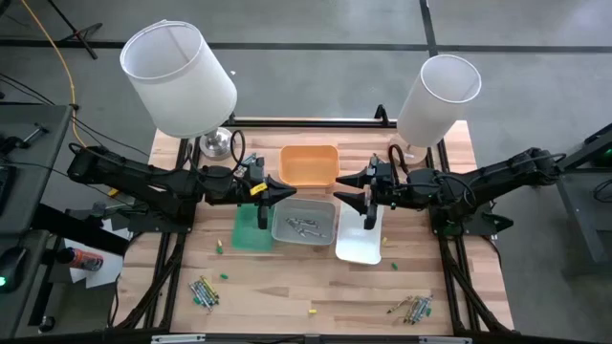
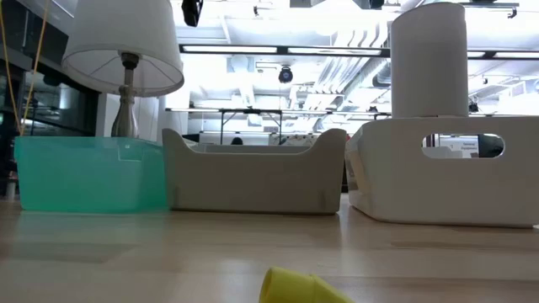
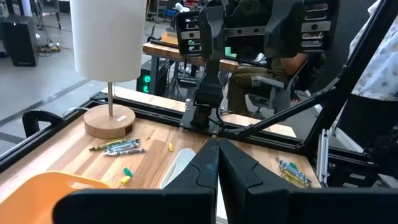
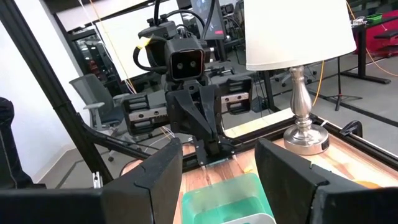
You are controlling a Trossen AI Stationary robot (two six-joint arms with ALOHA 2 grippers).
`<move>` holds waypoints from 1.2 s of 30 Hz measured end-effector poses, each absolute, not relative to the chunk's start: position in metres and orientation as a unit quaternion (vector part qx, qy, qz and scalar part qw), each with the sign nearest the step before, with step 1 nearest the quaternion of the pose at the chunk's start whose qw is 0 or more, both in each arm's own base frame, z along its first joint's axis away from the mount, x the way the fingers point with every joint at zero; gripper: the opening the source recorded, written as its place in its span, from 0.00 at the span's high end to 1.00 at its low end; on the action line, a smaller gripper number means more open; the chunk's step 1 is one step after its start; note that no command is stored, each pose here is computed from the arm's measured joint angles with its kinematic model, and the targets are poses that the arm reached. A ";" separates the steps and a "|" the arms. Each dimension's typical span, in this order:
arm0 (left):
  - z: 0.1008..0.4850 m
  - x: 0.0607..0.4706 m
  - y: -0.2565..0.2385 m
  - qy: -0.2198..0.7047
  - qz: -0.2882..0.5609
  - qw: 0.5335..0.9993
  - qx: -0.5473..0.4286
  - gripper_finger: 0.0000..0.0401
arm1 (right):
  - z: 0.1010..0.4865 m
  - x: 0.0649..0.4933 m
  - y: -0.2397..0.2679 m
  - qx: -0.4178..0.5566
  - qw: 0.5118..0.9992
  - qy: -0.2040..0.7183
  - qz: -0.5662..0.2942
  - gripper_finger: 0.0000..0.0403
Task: Sort crayons
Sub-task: Put the white crayon into the gray bin
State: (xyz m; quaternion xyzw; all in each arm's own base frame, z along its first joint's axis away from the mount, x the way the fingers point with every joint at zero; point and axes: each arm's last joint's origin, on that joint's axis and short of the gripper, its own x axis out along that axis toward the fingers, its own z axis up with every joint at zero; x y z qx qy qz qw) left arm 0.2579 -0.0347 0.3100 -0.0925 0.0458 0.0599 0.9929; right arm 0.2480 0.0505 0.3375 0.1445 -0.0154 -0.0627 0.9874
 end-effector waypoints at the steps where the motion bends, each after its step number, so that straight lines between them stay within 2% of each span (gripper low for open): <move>1: 0.310 0.258 -0.035 0.046 0.059 0.993 -0.089 1.00 | 0.338 0.248 0.051 0.145 0.987 -0.015 -0.063 0.51; 21: 0.310 0.258 -0.036 0.049 0.057 0.995 -0.065 1.00 | 0.338 0.248 0.051 0.156 0.986 -0.016 -0.062 0.51; 24: 0.310 0.258 -0.036 0.050 0.057 0.995 -0.065 1.00 | 0.338 0.248 0.053 0.210 0.978 -0.008 -0.006 0.51; 29: 0.310 0.258 -0.035 0.050 0.057 0.995 -0.065 1.00 | 0.335 0.245 0.066 0.328 0.935 0.054 0.120 0.51; 36: 0.310 0.258 -0.035 0.049 0.057 0.994 -0.078 1.00 | 0.326 0.226 0.111 0.468 0.836 0.203 0.203 0.51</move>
